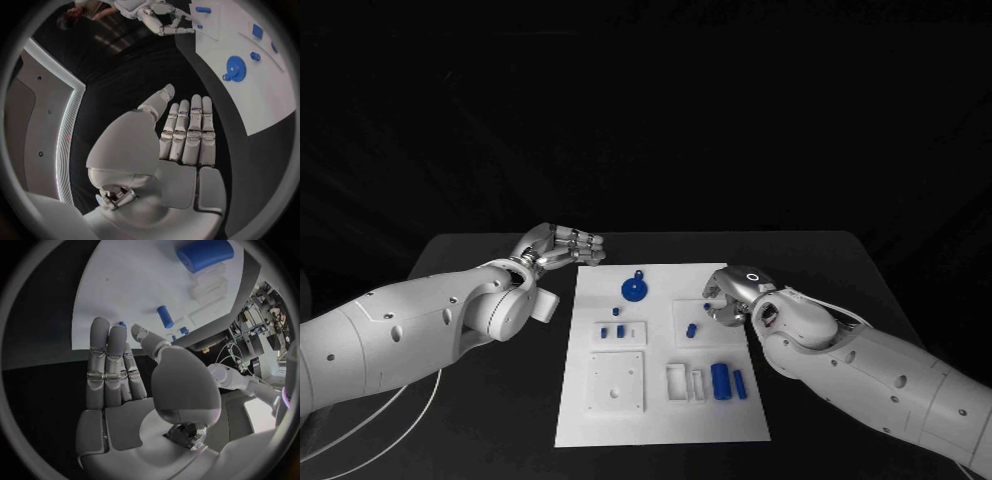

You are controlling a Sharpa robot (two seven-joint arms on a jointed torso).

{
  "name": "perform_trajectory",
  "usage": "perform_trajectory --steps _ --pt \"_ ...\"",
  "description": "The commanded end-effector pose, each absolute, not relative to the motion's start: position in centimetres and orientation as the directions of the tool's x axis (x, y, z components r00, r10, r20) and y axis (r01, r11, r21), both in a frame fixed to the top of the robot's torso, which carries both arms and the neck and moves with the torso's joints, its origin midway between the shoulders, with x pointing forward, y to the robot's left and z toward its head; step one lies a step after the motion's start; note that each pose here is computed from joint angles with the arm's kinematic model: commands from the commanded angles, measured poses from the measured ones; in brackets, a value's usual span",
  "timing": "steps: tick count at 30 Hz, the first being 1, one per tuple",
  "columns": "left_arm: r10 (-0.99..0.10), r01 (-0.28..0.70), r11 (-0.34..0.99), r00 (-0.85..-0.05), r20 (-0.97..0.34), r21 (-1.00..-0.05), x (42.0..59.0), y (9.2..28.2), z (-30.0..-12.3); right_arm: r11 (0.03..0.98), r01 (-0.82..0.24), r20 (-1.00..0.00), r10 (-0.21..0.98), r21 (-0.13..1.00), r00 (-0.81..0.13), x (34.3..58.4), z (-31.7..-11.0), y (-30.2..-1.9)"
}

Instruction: Assemble the parts on the task board

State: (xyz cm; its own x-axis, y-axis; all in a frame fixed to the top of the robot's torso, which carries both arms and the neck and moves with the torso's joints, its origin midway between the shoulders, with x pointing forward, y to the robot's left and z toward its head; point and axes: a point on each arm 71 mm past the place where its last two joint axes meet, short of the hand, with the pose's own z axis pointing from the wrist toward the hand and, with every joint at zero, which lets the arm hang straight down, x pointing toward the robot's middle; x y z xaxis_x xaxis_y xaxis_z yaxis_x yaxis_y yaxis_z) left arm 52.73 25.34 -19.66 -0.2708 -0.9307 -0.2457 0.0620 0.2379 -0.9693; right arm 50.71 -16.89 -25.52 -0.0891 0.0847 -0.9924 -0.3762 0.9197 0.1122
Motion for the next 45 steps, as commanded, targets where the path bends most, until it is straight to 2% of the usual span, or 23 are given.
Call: perform_trajectory --steps 1,26,45 --pt "-0.944 0.079 0.189 -0.261 -0.203 -0.979 52.8 25.2 -19.3 0.923 -0.373 -0.996 0.076 0.09 -0.052 50.8 -25.6 -16.7" --pt "-0.941 0.089 0.176 -0.278 -0.194 -0.98 52.7 24.6 -19.3 0.922 -0.377 -0.993 0.05 0.088 -0.11 51.0 -28.1 -15.9" --pt "-0.94 0.084 0.175 -0.283 -0.192 -0.981 52.8 24.5 -19.3 0.928 -0.364 -0.994 0.044 0.079 -0.102 51.1 -28.8 -15.5"
